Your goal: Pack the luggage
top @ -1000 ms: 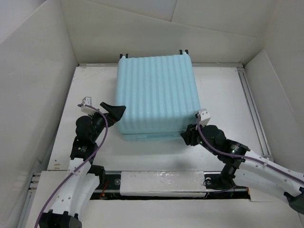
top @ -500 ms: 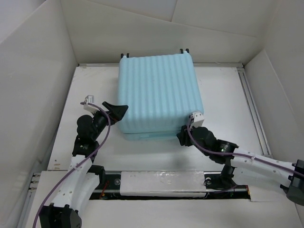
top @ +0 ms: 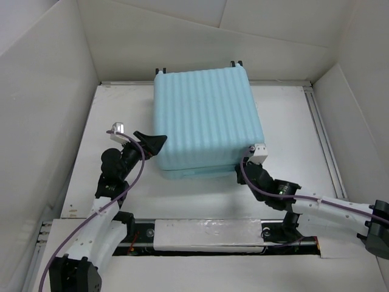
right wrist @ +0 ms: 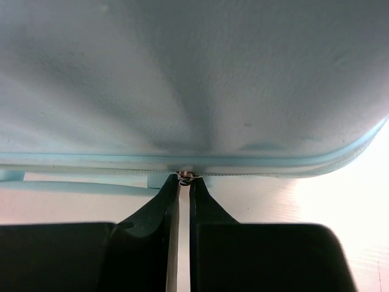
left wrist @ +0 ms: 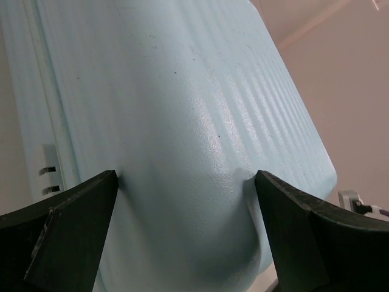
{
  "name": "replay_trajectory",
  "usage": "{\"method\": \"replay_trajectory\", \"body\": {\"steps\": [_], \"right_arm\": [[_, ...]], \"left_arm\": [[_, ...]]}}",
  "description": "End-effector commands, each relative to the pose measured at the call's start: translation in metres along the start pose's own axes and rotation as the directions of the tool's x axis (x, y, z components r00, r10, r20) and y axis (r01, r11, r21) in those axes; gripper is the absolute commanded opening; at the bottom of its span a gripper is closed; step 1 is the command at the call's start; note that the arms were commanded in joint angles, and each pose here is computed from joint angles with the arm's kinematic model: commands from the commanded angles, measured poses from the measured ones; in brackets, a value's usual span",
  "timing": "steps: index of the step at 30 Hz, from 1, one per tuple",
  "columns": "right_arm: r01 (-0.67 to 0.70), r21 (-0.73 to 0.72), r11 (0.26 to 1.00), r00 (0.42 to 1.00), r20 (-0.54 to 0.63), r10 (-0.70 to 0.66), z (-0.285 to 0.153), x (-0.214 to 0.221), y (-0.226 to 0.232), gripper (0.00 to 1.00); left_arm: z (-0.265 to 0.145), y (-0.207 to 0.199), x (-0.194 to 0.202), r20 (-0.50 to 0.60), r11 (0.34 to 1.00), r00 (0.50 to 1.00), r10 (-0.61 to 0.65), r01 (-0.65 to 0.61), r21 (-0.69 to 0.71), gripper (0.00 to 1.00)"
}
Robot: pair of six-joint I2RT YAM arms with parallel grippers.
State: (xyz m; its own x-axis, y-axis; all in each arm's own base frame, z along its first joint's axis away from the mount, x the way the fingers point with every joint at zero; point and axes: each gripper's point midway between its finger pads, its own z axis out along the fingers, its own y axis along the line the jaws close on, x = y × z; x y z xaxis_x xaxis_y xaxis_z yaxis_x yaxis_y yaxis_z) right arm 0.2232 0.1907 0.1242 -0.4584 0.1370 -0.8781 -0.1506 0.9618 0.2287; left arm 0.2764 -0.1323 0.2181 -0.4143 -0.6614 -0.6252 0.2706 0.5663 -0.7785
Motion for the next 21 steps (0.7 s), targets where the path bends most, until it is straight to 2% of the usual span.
{"method": "replay_trajectory", "body": {"steps": [1,2,3,4,5,8,11,16,18,19,21], "right_arm": [[-0.070,0.019,0.997,0.995,0.069,0.068,0.001,-0.011,0.003,0.00],[-0.070,0.019,0.997,0.995,0.069,0.068,0.000,-0.011,0.003,0.00],[-0.065,0.009,0.998,0.996,0.066,0.065,-0.001,-0.010,0.005,0.00],[-0.054,0.011,0.998,0.996,0.065,0.053,-0.002,-0.012,0.006,0.00],[-0.038,0.003,0.999,0.998,0.047,0.038,-0.004,-0.011,0.009,0.00],[-0.018,-0.018,1.000,0.999,0.026,0.019,-0.012,-0.006,0.014,0.00],[-0.026,-0.112,0.993,1.000,0.004,0.027,-0.018,-0.004,0.034,0.00],[-0.051,-0.394,0.918,0.998,-0.042,0.038,-0.043,0.001,0.120,0.00],[-0.010,-0.438,0.899,0.998,-0.055,-0.016,-0.044,0.012,0.149,0.00],[0.000,-0.492,0.870,0.998,-0.050,-0.028,-0.059,0.006,0.177,0.00],[0.058,-0.506,0.861,0.992,-0.070,-0.108,-0.057,0.028,0.204,0.00]], "left_arm": [[0.003,-0.034,0.034,-0.129,0.993,0.992,0.001,0.014,0.119,0.88],[0.007,-0.048,0.058,-0.195,0.990,0.981,0.006,0.021,0.136,0.88],[0.012,-0.064,0.052,-0.172,0.990,0.984,0.046,-0.021,0.142,0.88],[0.019,-0.058,0.047,-0.122,0.997,0.991,0.050,-0.042,0.071,0.88],[0.019,-0.064,0.060,-0.153,0.996,0.987,0.055,-0.043,0.082,0.88],[0.022,-0.079,0.054,-0.137,0.992,0.990,0.029,-0.012,0.129,0.87],[0.023,-0.078,0.062,-0.158,0.989,0.987,-0.007,0.030,0.144,0.85],[0.020,-0.075,0.073,-0.181,0.986,0.983,-0.040,0.068,0.152,0.83],[0.019,-0.079,0.077,-0.190,0.985,0.981,-0.038,0.068,0.158,0.83],[0.017,-0.083,0.078,-0.192,0.983,0.981,-0.035,0.069,0.173,0.83],[0.015,-0.088,0.084,-0.206,0.980,0.978,-0.042,0.080,0.179,0.83]]}}
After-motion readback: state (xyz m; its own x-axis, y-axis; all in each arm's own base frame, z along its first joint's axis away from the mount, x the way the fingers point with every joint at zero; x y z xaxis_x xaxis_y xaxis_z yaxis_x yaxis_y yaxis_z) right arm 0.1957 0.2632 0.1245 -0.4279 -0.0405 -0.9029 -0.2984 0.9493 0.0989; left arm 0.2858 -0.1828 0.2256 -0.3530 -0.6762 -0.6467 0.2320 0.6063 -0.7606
